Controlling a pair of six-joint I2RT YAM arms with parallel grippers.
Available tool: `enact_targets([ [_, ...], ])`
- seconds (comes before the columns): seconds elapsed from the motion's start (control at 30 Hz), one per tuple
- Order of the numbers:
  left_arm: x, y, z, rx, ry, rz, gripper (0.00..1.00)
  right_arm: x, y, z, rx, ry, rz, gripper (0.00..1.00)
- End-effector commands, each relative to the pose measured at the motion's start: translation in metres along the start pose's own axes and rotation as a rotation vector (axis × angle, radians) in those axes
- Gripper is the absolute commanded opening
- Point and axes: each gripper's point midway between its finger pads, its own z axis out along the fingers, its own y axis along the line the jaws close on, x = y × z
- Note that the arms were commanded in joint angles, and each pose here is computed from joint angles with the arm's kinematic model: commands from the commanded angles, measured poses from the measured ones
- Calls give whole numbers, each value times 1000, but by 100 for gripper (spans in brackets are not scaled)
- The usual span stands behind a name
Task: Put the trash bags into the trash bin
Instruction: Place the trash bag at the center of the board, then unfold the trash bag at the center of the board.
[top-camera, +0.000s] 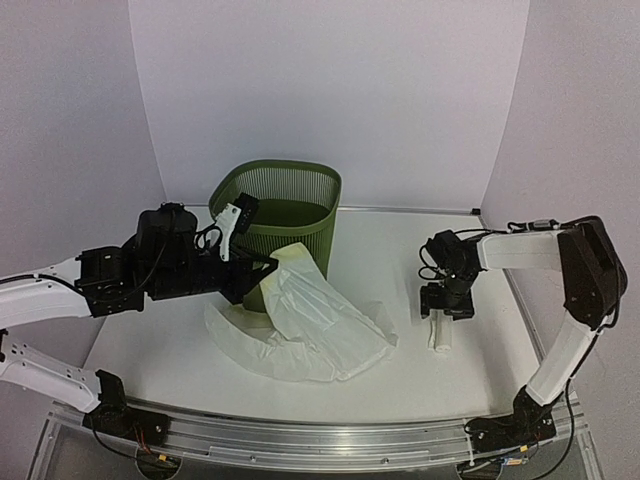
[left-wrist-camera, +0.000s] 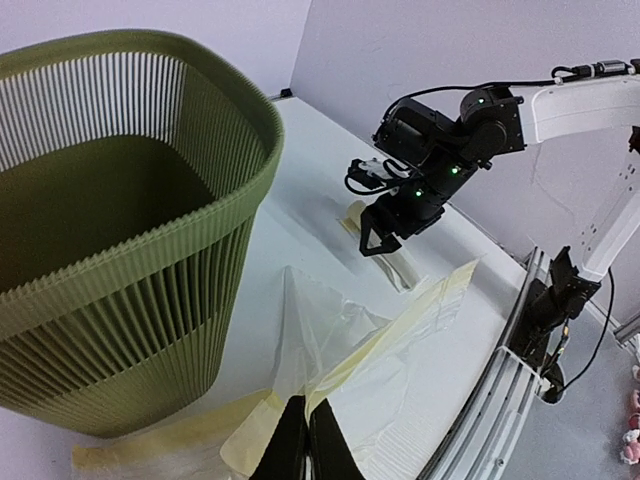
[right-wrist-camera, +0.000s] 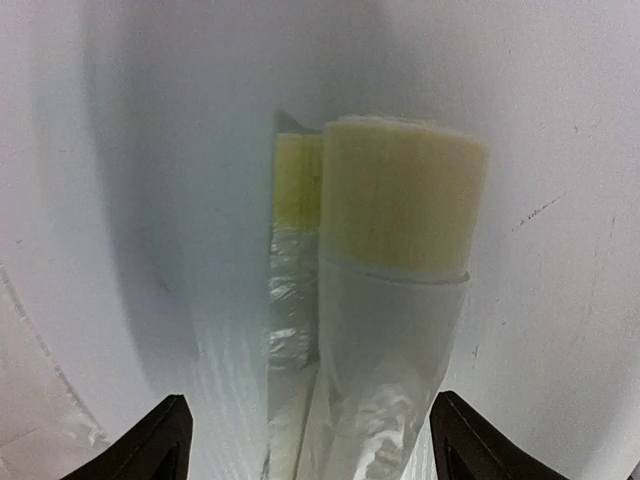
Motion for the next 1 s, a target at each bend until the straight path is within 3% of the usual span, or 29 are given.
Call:
enact_targets([
  [0.0,-60,-33,-11,125,-168,80,0,-19,26,-59,-190,-136,-69,82],
  [0.27,-74,-63,-18,257,-185,183,0,-15,69,-165,-595,-313,-169,87],
  [0.4,-78,-60,-9,225,-176,193,0,26,118,-230,-1046,-287,-415,89],
  [0.5,-79,-56,-1,195,-171,172,0,45,130,-279,-1262,-390,-585,90],
  [0.67,-72,-62,13,227,-134,155,0,49,156,-305,-1310,-470,-721,92],
  [0.8,-73,-70,21,258,-121,133,0,62,194,-309,-1362,-403,-842,91],
  [0.97,-86,-51,27,137,-161,65,0,85,214,-290,-1406,-264,-889,86],
])
